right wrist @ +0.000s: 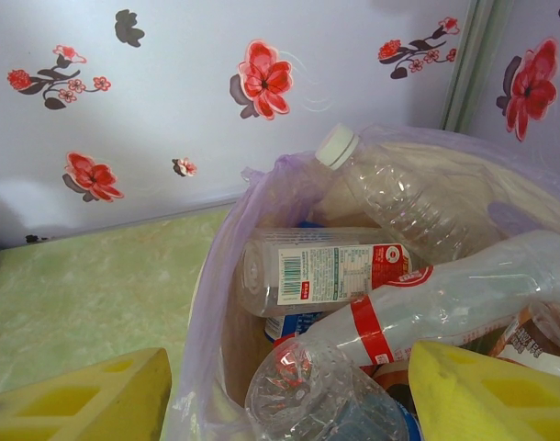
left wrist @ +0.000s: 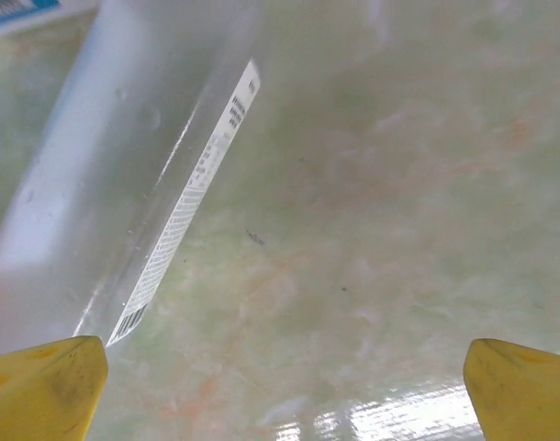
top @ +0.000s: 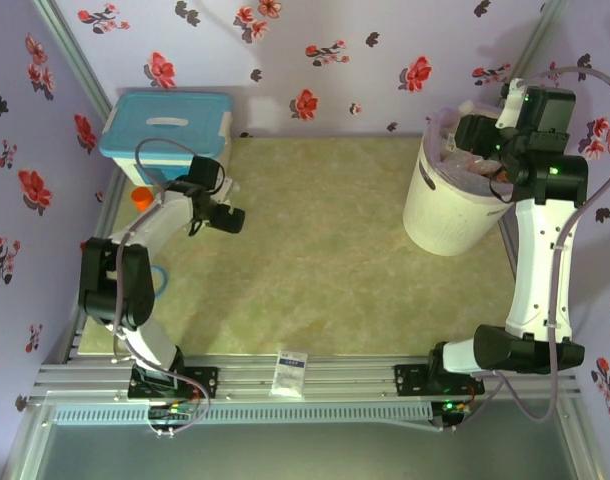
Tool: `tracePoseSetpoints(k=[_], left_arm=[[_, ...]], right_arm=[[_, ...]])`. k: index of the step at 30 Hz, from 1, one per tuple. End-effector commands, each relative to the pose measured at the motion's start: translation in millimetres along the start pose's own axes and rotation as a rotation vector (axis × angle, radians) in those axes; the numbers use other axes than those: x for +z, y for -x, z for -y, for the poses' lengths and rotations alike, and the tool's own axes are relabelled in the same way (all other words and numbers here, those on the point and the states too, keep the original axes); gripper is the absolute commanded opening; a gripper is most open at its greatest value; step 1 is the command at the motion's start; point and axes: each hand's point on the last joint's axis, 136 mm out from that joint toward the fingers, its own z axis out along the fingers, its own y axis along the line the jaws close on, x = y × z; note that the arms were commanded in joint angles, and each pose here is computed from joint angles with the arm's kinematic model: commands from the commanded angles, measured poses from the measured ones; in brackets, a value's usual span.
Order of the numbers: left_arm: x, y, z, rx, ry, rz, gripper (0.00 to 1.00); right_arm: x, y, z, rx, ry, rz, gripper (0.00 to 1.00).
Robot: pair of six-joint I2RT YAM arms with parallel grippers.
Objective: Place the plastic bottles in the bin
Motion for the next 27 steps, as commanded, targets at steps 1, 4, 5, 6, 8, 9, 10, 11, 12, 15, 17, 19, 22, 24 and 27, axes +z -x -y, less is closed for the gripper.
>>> tracePoseSetpoints(k=[1, 4, 5, 6, 8, 9, 10, 11, 12, 15, 17, 19, 22, 24, 27], left_arm=[[-11.5, 0.1, -21.9, -0.054, 0.066, 0.022, 1.00], [-1.9, 3.2, -47.2, -0.088, 0.136, 0.033, 1.00], [4.2, 3.3, -54.3, -0.102, 0.144, 0.028, 1.00], [10.8, 2.7, -59.0, -0.108, 0.148, 0.011, 1.00], [22.3, 1.2, -64.4, -0.112, 0.151, -0.019, 1.00], [28.1, 0.9, -65.3, -0.110, 0.151, -0.028, 1.00], [32.5, 0.5, -66.9, -0.111, 0.153, -0.032, 1.00], [37.5, -0.5, -68.8, -0.113, 0.154, -0.037, 1.00], [41.6, -1.9, -72.4, -0.124, 0.157, -0.044, 1.00], [55.0, -7.9, -77.6, -0.143, 0.154, -0.073, 1.00], [62.2, -10.9, -75.1, -0.140, 0.139, -0.092, 1.00], [67.9, -13.7, -73.0, -0.136, 0.128, -0.109, 1.00], [70.7, -16.1, -70.3, -0.140, 0.114, -0.116, 1.00], [71.5, -16.4, -69.1, -0.142, 0.108, -0.115, 0.99], [73.9, -18.4, -66.4, -0.137, 0.100, -0.127, 0.98]], right_arm=[[-8.4, 5.6, -3.8, 0.006, 0.021, 0.037, 0.70], [-11.6, 5.6, -2.9, 0.000, 0.014, 0.042, 0.70], [-13.0, 6.7, -2.2, -0.002, 0.010, 0.047, 0.70], [-14.6, 6.7, -2.2, -0.004, 0.007, 0.049, 0.70], [-17.5, 8.0, -2.3, -0.006, 0.006, 0.056, 0.70], [-19.0, 8.3, -1.8, -0.006, 0.003, 0.059, 0.70], [-20.1, 8.6, -1.5, -0.007, 0.000, 0.062, 0.70], [-21.4, 8.3, -1.3, -0.010, -0.002, 0.062, 0.70], [-23.3, 9.0, -0.8, -0.010, -0.005, 0.067, 0.70], [-25.9, 9.4, -1.3, -0.011, -0.004, 0.072, 0.70], [-28.2, 10.4, -3.5, -0.009, 0.006, 0.078, 0.70], [-30.7, 11.4, -6.6, -0.005, 0.024, 0.084, 0.70], [-33.9, 12.0, -11.2, 0.000, 0.049, 0.092, 0.70], [-37.5, 13.4, -14.1, 0.002, 0.063, 0.103, 0.70], [-41.8, 15.0, -18.6, 0.008, 0.088, 0.112, 0.70]])
